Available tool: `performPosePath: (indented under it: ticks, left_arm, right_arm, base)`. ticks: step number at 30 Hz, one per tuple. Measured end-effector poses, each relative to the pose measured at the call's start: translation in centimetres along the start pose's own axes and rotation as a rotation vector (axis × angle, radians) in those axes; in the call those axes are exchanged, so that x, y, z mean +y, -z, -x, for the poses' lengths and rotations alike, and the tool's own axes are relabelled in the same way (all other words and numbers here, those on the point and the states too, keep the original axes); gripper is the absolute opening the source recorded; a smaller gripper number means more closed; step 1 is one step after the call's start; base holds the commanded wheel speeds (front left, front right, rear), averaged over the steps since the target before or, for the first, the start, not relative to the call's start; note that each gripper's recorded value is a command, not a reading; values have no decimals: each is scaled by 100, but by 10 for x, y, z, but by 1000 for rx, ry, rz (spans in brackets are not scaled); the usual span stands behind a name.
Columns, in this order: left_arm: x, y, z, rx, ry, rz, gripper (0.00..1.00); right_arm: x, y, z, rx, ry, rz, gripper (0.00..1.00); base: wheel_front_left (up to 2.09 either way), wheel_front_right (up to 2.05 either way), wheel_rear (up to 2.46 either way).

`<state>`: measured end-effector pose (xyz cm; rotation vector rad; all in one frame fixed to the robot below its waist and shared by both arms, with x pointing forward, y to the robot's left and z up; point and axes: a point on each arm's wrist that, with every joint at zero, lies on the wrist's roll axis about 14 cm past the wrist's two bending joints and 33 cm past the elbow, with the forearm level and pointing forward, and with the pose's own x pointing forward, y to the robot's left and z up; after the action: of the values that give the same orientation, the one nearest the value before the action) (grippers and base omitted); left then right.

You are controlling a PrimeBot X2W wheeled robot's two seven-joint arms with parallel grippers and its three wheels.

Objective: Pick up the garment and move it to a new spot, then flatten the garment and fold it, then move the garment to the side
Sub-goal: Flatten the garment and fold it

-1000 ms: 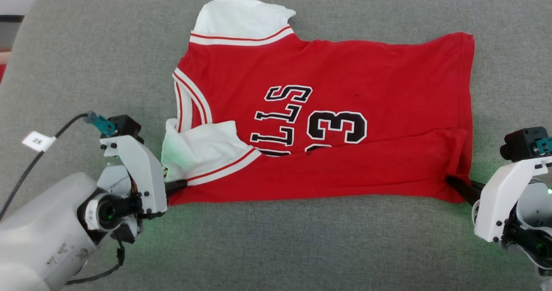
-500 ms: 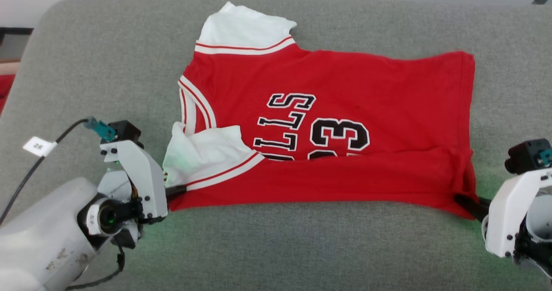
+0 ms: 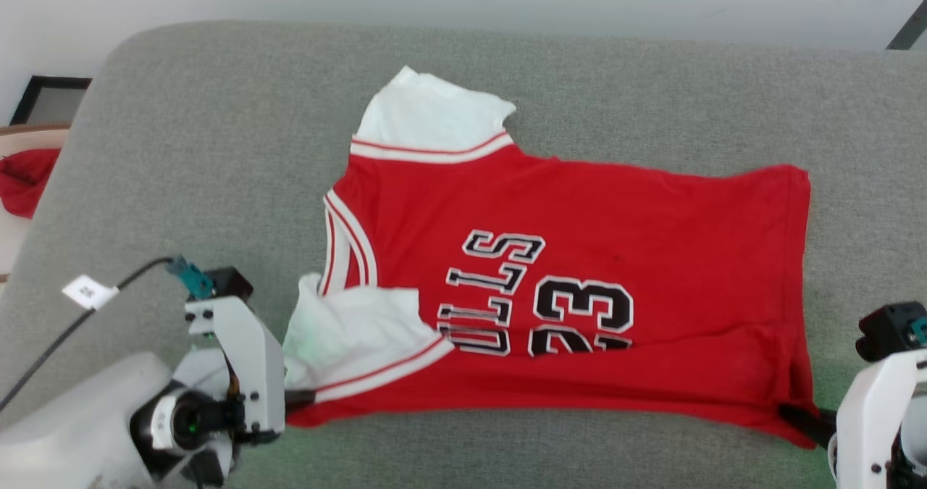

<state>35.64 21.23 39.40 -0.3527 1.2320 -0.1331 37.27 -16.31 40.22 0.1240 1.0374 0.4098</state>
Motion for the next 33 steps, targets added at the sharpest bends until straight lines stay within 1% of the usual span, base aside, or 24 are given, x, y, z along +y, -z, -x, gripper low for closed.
performPosePath:
  ticks: [6,10,11,12,13,14,15,16,17,19,20,22,23,24,25,29,33]
  left_arm:
    - [0,25,1,52,-5,13,0]
    - [0,33,-2,66,-7,24,0]
    - [0,34,-2,67,-8,26,6]
    - [0,33,-3,63,-8,25,16]
    - [0,33,-3,61,-8,25,24]
    - [-1,32,-3,61,-8,24,40]
    - [-2,32,-3,61,-6,21,44]
    - [-2,32,-3,61,-4,17,47]
    - [-3,32,-3,59,-4,8,58]
    - [-3,30,-2,58,-5,2,64]
    - [-3,30,-1,59,-6,-3,78]
    - [-3,26,1,48,-9,-10,85]
    - [-4,24,2,41,-9,-20,94]
    - [-5,21,3,30,-3,-31,98]
    - [-7,18,5,14,6,-47,100]
    - [-4,9,11,-11,-3,-54,100]
    - [-9,-19,22,-95,-4,-89,100]
  right_arm:
    - [1,17,4,36,-3,-24,0]
    - [2,24,3,51,-5,-38,0]
    - [2,25,3,49,-5,-40,0]
    - [3,25,2,46,-7,-44,21]
    - [3,24,2,41,-8,-49,45]
    - [3,24,2,33,-7,-58,56]
    - [3,24,1,32,-5,-64,88]
    - [3,24,1,31,-5,-65,100]
    - [3,22,1,26,-3,-64,100]
    - [3,20,2,17,-1,-63,100]
    - [3,19,3,11,-1,-67,100]
    - [1,16,5,-6,5,-72,100]
    - [1,15,6,-13,8,-72,100]
    - [0,13,8,-26,10,-73,100]
    - [0,10,9,-39,13,-76,100]
    - [1,1,15,-100,14,-87,100]
    - [4,-13,22,-193,17,-86,100]
  base:
    - [0,0,0]
    - [0,0,0]
    - [0,0,0]
    - [0,0,0]
    - [0,0,0]
    - [0,0,0]
    - [0,0,0]
    - [0,0,0]
    - [0,0,0]
    - [0,0,0]
    - [0,0,0]
    - [0,0,0]
    - [0,0,0]
    - [0,0,0]
    - [0,0,0]
    - [0,0,0]
    - [0,0,0]
